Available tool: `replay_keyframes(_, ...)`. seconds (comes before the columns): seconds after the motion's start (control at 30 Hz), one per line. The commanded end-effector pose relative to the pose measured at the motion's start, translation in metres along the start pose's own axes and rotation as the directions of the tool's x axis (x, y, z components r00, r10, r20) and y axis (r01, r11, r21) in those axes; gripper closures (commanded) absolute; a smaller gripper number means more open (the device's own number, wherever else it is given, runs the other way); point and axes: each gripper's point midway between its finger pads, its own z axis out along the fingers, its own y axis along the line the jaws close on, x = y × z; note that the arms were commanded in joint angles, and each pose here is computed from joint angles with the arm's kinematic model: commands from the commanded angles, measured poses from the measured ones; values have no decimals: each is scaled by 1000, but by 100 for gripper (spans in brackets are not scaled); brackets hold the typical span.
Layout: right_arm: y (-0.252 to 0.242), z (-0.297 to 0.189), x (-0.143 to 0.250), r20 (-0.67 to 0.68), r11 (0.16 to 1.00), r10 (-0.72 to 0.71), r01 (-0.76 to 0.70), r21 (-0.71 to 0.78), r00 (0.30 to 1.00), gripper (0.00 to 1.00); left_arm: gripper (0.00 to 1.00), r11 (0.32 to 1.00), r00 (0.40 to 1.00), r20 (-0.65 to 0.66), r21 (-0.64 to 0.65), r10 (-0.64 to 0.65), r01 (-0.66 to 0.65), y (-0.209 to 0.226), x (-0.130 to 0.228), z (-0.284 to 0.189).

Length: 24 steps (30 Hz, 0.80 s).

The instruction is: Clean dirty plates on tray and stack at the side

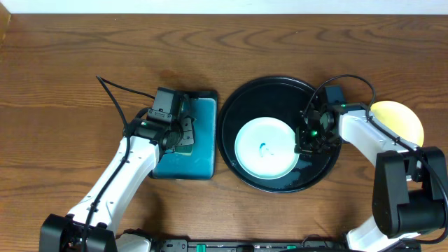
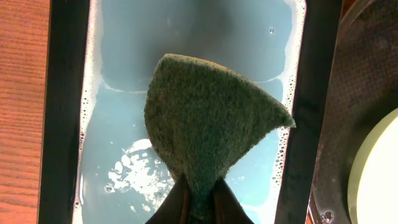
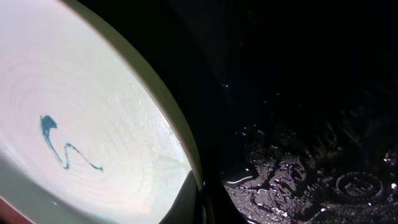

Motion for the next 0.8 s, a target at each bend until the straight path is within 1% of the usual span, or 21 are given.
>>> replay_keyframes(0.0,-3,2,2,6,1000,6,-6,17,1000,99,93,1000,1000,6,9,-4,4,-3,-4,-2)
replay_keyframes(0.43,-2,3,0,14,1000,-1,0,16,1000,99,92,1000,1000,7,9,-4,4,-3,-4,-2)
replay_keyframes(0.53,-2,3,0,13,1000,0,0,16,1000,99,93,1000,1000,19,13,10,-10,-4,-7,-2)
replay_keyframes(0.57,-2,3,0,13,1000,0,0,16,1000,99,93,1000,999,45,26,-3,2,-5,-14,-4)
replay_keyframes(0.6,-2,3,0,12,1000,0,-1,16,1000,99,93,999,998,61,45,-13,11,-6,-18,-6)
replay_keyframes(0.7,-2,3,1,9,1000,1,-2,17,1000,99,93,978,993,113,207,-37,13,-24,-37,-18)
replay_keyframes(0.77,-2,3,1,9,1000,1,-1,17,1000,99,93,954,986,146,298,-77,31,-26,-51,-28)
